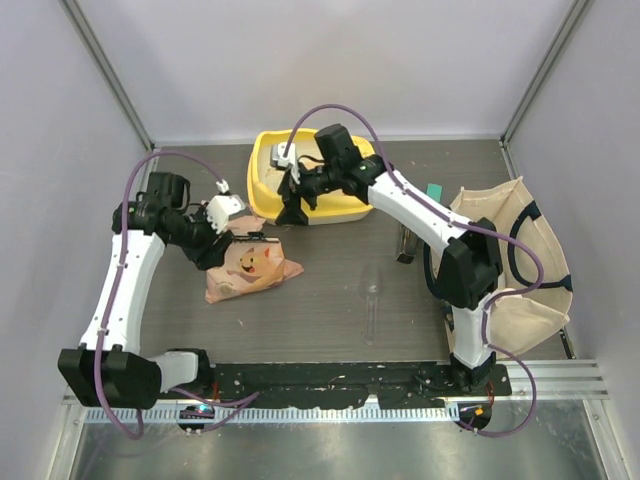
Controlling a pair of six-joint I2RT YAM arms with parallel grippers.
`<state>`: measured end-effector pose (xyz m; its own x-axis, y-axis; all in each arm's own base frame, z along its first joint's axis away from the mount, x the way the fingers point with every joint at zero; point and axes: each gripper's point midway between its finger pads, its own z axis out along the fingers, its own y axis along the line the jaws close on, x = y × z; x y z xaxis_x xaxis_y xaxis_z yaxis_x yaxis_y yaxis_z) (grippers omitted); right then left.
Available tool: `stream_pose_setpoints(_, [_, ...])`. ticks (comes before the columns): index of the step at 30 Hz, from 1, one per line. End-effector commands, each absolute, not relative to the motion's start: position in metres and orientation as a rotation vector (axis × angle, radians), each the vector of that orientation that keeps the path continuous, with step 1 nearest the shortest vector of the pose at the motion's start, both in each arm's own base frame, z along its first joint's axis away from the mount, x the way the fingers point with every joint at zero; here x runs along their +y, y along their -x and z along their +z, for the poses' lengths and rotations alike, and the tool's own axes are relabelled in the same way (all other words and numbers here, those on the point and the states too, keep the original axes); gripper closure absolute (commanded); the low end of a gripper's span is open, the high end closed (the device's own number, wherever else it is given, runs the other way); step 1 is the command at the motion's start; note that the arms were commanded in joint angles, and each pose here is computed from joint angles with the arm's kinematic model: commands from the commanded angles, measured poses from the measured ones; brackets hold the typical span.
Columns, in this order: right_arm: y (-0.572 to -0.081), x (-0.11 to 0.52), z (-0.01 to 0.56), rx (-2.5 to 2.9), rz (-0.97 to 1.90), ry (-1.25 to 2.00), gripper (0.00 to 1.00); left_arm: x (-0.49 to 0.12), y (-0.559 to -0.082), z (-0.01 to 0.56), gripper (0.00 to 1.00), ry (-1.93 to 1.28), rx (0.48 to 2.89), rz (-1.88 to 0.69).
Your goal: Fill the litter box with clean litter
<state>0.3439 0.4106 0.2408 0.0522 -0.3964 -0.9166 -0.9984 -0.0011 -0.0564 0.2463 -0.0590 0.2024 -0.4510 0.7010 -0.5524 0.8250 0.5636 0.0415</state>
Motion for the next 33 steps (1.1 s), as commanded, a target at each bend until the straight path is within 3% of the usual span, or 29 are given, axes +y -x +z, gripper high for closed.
stream_pose_setpoints(1, [-0.33, 0.443, 0.282, 1.296, 0.995, 1.527, 0.14, -0.062, -0.239, 0.198, 0.42, -1.159, 2.259, -0.368])
stream_pose_setpoints(8, [-0.313, 0.46, 0.28, 1.274, 1.049, 1.584, 0.17, -0.058, -0.259, 0.199, 0.43, -0.987, 2.241, -0.303])
stream_pose_setpoints(14, [-0.302, 0.457, 0.286, 1.314, 1.055, 1.591, 0.19, -0.068, -0.256, 0.227, 0.43, -0.884, 2.208, -0.436])
stream_pose_setpoints(21, [-0.284, 0.462, 0.257, 1.395, 1.031, 1.632, 0.25, -0.072, -0.26, 0.239, 0.42, -0.533, 2.297, -0.596])
stream_pose_setpoints(28, [-0.27, 0.471, 0.245, 1.402, 0.955, 1.659, 0.27, -0.065, -0.257, 0.24, 0.42, -0.377, 2.285, -0.622])
stream_pose_setpoints(33, [-0.273, 0.479, 0.249, 1.406, 0.871, 1.59, 0.43, -0.063, -0.246, 0.246, 0.42, -0.362, 2.254, -0.6])
